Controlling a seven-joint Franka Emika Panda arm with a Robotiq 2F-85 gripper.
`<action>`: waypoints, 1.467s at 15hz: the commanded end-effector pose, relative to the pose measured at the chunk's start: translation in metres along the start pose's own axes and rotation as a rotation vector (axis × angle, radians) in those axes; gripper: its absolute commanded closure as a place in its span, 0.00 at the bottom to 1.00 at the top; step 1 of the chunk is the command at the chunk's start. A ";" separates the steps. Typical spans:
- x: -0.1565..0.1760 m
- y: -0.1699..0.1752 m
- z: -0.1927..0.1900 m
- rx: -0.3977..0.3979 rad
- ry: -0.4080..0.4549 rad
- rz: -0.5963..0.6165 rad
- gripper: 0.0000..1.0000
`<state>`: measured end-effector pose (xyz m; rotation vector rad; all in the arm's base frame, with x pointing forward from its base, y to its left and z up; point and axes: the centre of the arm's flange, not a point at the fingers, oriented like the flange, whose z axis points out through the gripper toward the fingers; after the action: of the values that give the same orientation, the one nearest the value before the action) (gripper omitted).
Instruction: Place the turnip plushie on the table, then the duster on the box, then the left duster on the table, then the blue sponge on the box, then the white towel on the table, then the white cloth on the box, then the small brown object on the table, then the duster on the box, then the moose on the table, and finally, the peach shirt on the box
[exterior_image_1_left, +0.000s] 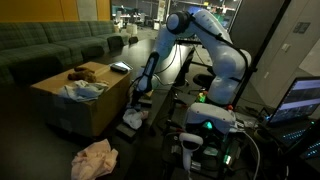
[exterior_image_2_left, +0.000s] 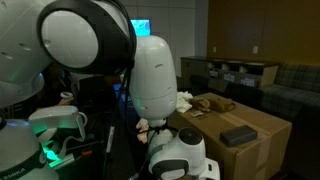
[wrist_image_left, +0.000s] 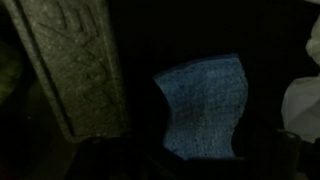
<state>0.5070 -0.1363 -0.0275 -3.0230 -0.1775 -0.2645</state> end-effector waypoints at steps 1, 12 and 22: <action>0.003 0.013 0.008 0.004 0.019 0.000 0.00; 0.005 0.018 -0.009 -0.017 0.043 -0.003 0.66; -0.004 0.020 -0.074 -0.052 0.064 -0.008 0.86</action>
<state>0.5121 -0.1613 0.0061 -3.0529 -0.1522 -0.3395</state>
